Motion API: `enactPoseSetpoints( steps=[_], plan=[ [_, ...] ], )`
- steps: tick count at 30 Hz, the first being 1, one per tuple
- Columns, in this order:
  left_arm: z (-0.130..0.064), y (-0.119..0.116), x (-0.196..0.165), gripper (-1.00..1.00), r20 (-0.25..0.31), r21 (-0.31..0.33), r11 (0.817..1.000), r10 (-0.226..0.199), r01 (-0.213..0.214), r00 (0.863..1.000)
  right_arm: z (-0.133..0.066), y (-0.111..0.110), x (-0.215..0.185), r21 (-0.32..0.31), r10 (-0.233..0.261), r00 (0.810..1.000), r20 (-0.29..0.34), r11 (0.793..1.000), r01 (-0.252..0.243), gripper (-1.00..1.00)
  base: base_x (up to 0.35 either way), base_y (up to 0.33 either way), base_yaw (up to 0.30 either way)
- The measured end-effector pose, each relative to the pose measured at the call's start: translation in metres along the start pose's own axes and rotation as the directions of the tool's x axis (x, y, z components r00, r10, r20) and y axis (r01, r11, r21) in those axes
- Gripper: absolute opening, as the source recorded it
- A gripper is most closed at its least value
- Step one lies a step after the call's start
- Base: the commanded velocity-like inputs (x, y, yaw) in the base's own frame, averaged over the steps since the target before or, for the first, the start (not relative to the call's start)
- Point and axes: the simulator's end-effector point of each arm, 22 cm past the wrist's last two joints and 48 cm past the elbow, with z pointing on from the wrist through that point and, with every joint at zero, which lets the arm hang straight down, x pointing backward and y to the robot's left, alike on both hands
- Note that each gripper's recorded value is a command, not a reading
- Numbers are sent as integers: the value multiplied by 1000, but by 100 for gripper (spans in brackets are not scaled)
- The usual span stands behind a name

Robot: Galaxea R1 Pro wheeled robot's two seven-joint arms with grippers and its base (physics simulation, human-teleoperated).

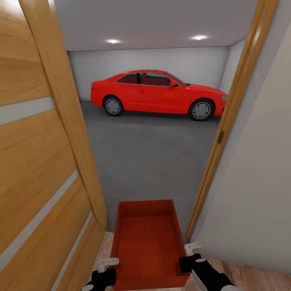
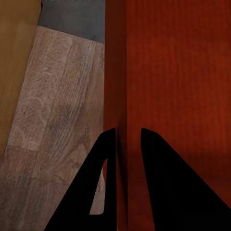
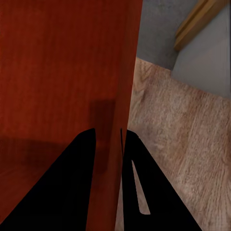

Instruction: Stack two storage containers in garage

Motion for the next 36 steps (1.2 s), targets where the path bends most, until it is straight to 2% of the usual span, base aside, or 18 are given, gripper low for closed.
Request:
enactPoseSetpoints(
  steps=[18, 36],
  plan=[
    [0, -1, 0, -100, -1, 1, 1000, -1, 1, 1000, 0, -1, 0, 0, 0, 1000, -1, 1000, 0, -100, 13, 1, -29],
    [0, -1, 0, -100, 0, 1, 1000, -1, 1, 1000, 0, -1, 0, 0, -1, 1000, 0, 1000, 1, -100, 206, 25, 0]
  ],
)
